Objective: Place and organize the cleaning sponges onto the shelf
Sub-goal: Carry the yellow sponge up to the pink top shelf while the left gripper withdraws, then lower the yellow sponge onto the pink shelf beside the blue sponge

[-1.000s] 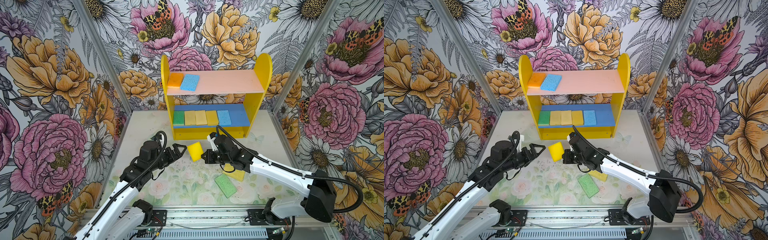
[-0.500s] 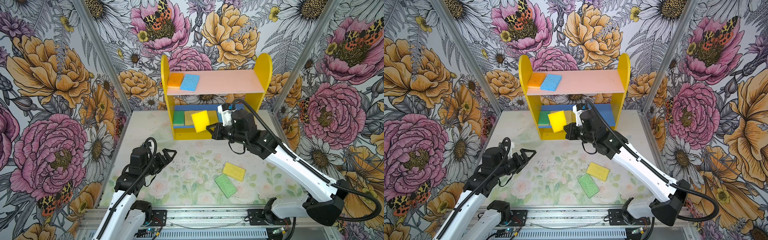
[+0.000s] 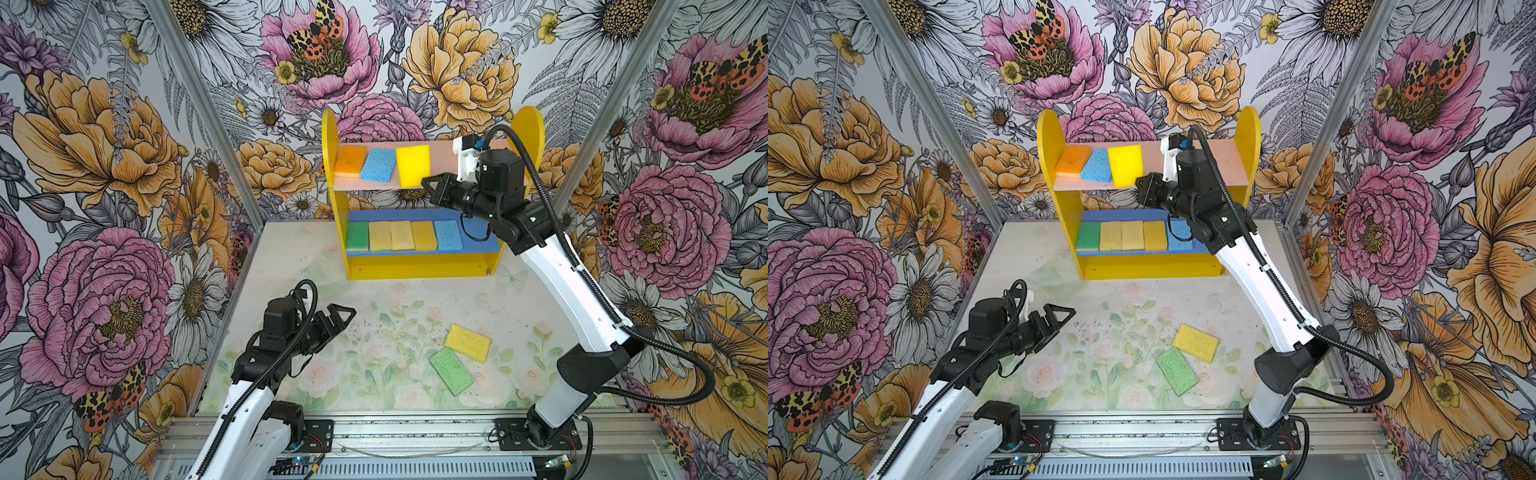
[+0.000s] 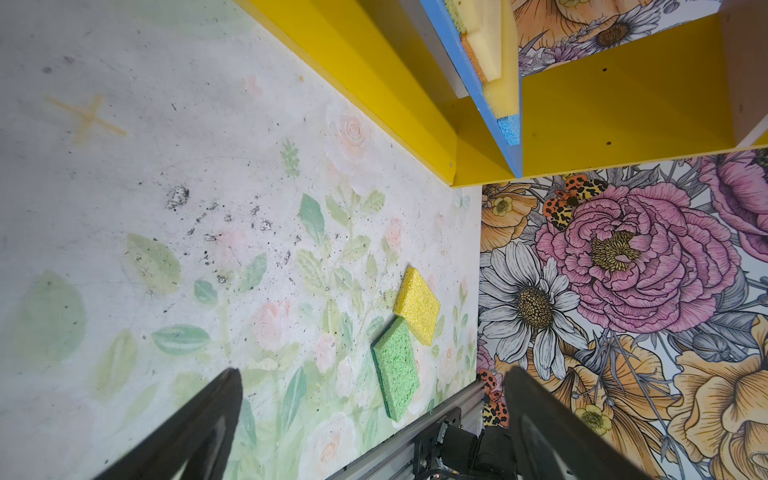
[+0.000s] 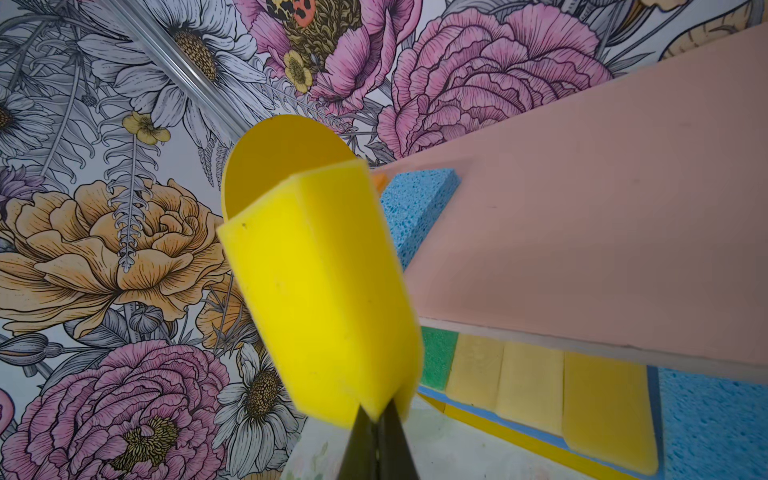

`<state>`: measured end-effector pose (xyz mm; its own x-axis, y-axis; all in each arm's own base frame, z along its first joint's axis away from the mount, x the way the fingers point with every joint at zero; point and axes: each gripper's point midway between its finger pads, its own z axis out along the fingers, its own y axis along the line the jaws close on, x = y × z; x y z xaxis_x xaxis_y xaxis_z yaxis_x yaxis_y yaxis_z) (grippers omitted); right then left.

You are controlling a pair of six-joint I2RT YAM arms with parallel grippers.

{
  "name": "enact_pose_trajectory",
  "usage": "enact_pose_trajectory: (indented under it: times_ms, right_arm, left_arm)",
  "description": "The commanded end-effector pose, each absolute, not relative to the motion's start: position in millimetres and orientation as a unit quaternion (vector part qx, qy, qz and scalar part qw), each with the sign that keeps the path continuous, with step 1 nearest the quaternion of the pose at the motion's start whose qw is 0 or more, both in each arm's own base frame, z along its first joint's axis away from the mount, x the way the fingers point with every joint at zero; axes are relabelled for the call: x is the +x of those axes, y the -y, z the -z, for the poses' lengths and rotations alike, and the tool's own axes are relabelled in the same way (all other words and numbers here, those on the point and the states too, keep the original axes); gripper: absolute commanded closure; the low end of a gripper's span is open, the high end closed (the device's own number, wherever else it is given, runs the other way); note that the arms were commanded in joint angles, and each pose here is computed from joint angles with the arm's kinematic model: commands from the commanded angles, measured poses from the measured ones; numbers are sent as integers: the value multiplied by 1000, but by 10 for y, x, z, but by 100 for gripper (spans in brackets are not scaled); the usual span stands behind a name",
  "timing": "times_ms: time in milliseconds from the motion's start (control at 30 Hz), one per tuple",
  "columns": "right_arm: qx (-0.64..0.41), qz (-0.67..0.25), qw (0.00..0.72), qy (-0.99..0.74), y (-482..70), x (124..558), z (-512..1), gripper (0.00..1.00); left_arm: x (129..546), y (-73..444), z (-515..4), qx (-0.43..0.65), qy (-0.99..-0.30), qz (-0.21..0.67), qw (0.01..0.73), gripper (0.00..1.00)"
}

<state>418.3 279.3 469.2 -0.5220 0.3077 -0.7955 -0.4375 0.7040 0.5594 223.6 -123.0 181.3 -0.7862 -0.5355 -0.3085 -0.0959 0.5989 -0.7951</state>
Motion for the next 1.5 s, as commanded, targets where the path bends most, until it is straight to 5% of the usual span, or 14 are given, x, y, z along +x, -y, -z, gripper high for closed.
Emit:
enact_pose_trajectory:
  times_ms: [0, 533, 800, 1467]
  right_arm:
    - [-43, -392, 481, -783, -2820, 4305, -4713, 100]
    - [-7, -401, 482, -779, -2756, 4787, -4648, 100]
    - [-2, -407, 478, -779, -2776, 4833, -4631, 70]
    - [15, -363, 509, -781, -2375, 5002, -4636, 44]
  left_arm:
    - [2180, 1231, -1767, -171, -859, 407, 261, 1]
    - [2193, 1218, -1707, -175, -862, 408, 245, 1]
    - [2186, 1213, -1710, -177, -860, 410, 246, 1]
    - [2183, 1201, -1716, -179, -858, 413, 247, 1]
